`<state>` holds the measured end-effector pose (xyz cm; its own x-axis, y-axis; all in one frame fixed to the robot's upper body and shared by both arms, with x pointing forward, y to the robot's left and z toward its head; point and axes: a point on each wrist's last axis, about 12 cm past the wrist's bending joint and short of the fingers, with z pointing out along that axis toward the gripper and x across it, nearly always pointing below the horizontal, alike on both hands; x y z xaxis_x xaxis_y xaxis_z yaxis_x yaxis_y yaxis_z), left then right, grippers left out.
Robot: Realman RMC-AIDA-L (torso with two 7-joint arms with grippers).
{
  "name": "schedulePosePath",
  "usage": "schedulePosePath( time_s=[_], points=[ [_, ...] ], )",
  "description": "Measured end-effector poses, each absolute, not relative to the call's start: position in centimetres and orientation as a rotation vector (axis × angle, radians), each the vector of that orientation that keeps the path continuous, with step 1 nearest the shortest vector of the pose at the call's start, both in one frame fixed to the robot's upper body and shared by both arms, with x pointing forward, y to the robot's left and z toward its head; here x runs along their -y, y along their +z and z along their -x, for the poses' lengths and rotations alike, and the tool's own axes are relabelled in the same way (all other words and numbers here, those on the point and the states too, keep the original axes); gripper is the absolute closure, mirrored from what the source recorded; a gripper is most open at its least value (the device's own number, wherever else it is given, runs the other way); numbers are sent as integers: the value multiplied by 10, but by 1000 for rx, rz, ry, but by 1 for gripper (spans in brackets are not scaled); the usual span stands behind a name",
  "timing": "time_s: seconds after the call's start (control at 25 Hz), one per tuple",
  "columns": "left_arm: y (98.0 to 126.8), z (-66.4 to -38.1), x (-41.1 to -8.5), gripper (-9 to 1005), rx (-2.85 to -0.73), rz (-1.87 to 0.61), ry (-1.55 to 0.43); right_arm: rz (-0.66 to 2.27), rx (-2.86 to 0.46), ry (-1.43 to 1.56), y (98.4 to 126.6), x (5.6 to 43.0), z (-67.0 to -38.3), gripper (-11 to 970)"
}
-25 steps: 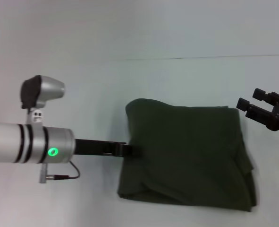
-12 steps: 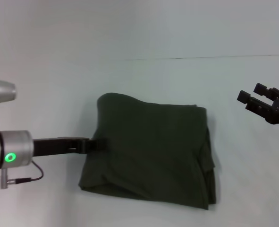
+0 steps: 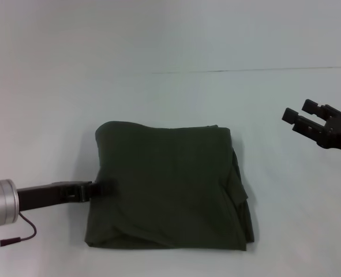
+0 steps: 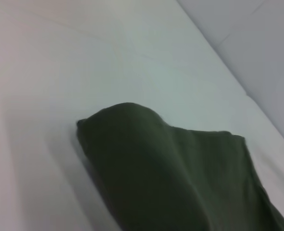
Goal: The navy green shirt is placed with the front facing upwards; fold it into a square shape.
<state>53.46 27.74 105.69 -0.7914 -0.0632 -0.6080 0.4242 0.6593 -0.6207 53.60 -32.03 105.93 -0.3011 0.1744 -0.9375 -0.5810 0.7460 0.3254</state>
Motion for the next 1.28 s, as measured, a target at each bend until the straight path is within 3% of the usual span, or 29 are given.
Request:
schedulePosePath(
  time_s=[0.32,0.52,0.72,0.84,0.92,1.28],
  points=[
    [1060,-533,-276,876,-2244,-321,-1089,374,-1731,789,1061,312,-540,170],
    [1064,-536,-291,813,-2210,-259,-1041,441,-1744,804,1060,305,-540,169],
    [1076,-541,-307,629,-2158,-251,-959,538,-1757,841,1058,292,-540,168],
    [1086,-545,-314,404,-2094,-230,-943,631,-1771,891,1055,276,-539,168],
    [1091,-548,-313,361,-2063,-226,-950,743,-1784,952,1049,256,-536,167],
    [1100,-562,-297,167,-2026,-295,-964,846,-1866,1025,1031,226,-530,166]
  ],
)
